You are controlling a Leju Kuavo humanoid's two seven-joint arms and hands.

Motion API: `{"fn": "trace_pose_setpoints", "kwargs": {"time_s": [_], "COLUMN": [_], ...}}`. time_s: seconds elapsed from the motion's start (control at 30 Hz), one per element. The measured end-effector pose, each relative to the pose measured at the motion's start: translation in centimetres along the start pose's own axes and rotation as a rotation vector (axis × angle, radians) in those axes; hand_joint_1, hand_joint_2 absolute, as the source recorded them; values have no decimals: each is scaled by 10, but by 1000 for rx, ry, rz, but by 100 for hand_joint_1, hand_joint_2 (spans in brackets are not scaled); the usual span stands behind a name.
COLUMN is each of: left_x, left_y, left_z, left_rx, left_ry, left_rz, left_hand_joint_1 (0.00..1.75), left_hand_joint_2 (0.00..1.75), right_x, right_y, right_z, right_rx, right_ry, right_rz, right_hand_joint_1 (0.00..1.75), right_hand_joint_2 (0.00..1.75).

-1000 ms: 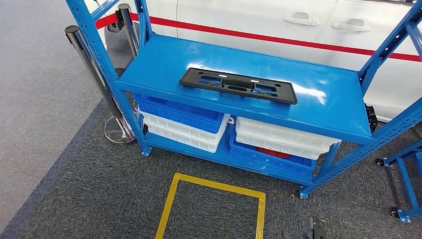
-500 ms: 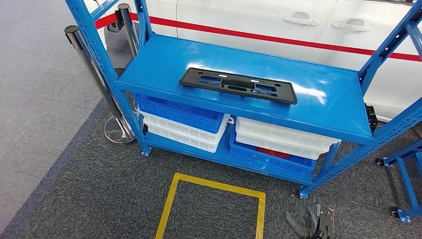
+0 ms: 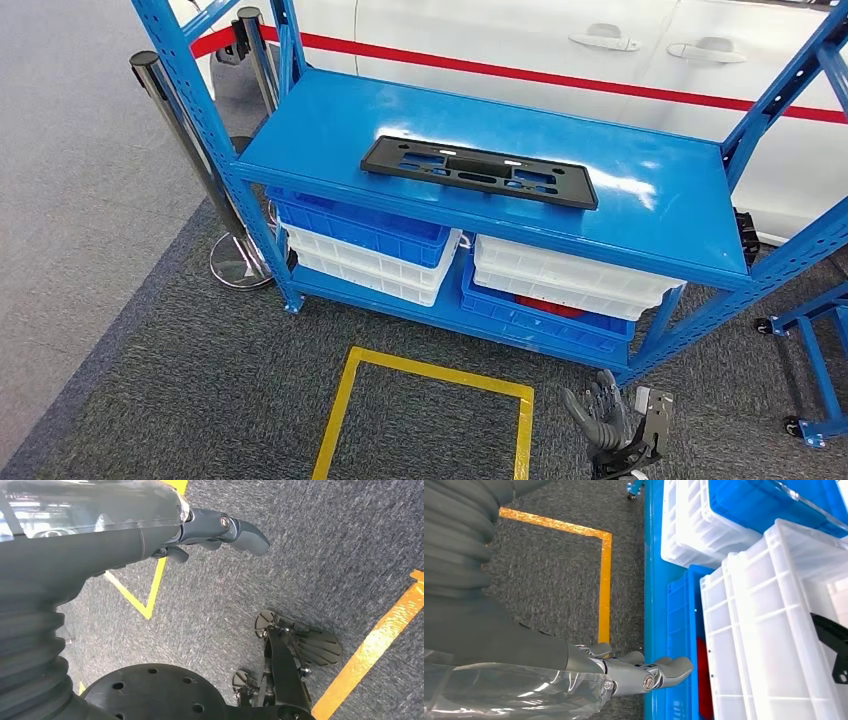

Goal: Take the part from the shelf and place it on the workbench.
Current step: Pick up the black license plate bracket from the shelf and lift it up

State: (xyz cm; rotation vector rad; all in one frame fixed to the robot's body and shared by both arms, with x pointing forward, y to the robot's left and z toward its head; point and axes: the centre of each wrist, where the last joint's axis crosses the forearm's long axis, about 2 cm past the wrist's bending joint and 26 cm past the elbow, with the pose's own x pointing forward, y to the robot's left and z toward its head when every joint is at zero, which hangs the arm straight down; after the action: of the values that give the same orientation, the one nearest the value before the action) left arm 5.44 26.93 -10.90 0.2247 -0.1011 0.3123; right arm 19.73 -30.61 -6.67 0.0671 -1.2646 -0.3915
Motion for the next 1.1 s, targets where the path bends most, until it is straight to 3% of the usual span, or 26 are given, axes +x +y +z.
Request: {"fn": "trace_pose_setpoints", "kwargs": {"time_s": [0.1,0.23,0.43,0.63,0.87,1.1], "left_x": [0,0,-2,-2,-3,-4], "left_y": [0,-1,-5,-8,-13,-16], "left_z": [0,0,1,2,4,5], "left_rx": [-1,-15,-39,-53,-77,-83], "left_ry": [0,2,4,3,23,29], "left_rz": [-1,-5,-13,-14,-7,-5], "left_hand_joint_1": [0,0,0,0,0,0], "left_hand_joint_2": [175,0,0,0,0,0], "right_x": [1,6,48,121,196,219], "right_y": [2,9,48,125,215,241], "right_z": [-1,-6,-23,-22,21,50], "right_rx": [11,94,316,686,1204,1378], "right_ry": [-9,-81,-271,-547,-776,-853], "right_rz": [-2,-88,-241,-347,-441,-460], "right_hand_joint_1": [0,0,0,0,0,0], "right_hand_joint_2": [175,175,175,175,175,175]}}
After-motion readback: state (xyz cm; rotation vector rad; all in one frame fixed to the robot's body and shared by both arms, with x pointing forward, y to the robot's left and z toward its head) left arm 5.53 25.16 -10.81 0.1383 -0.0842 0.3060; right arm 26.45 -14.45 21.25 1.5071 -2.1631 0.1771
